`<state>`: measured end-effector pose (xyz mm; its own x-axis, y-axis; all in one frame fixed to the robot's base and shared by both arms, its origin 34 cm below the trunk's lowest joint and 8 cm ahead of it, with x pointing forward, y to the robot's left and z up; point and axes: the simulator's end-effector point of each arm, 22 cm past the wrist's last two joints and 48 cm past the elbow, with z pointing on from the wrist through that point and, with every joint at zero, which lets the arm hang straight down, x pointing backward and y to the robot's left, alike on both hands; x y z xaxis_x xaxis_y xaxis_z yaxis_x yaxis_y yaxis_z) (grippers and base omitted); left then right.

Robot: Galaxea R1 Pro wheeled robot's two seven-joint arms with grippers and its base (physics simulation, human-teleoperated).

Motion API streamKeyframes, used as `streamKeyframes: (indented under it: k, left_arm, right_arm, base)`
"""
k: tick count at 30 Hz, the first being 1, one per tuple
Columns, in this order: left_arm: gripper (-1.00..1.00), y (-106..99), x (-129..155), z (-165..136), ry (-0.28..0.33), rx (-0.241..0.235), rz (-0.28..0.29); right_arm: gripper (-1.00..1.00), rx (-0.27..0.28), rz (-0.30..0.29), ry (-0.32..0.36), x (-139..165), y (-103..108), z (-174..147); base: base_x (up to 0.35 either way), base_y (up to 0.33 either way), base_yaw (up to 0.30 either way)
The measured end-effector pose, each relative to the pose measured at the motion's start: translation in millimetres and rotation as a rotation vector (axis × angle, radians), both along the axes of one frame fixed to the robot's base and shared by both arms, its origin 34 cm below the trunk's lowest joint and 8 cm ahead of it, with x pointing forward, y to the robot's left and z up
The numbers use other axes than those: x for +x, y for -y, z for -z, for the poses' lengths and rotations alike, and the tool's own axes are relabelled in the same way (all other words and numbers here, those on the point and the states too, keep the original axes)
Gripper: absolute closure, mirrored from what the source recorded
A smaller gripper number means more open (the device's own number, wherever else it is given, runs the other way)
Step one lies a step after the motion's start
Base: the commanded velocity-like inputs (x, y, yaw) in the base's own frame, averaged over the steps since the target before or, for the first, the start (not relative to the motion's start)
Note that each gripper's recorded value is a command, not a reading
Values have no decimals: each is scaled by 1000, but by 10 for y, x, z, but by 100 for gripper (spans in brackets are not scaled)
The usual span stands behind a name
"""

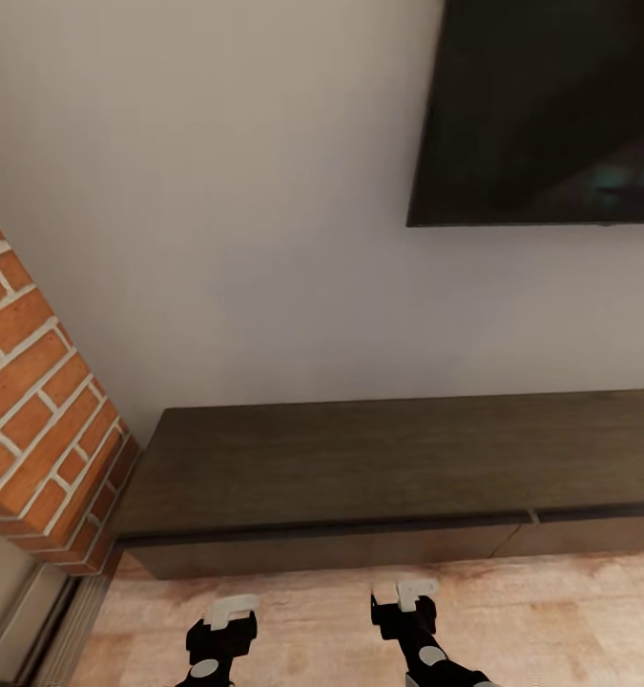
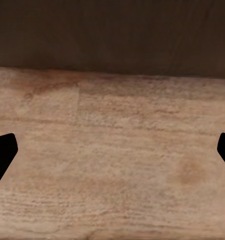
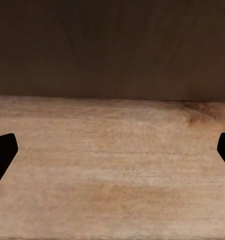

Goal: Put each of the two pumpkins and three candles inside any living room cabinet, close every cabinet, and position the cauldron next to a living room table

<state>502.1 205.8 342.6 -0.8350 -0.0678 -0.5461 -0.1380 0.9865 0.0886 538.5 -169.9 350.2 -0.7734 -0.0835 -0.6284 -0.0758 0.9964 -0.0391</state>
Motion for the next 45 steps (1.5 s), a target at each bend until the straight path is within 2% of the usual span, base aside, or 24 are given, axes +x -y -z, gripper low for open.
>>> streamKeyframes:
  k: [18, 30, 45]
  left_arm:
    - [-100, 4, 3, -2, 2, -1, 1]
    - [-100, 10, 62, -45, 39, -3, -7]
    - [-100, -90, 1, -8, 26, 14, -10]
  right_arm:
    - [-100, 0, 0, 0, -1, -1, 0]
    - [-100, 0, 0, 3, -10, 6, 1]
    - [-100, 0, 3, 2, -55, 17, 16]
  base:
    - [-8, 0, 0]
    - [0, 0, 0]
    - [0, 0, 0]
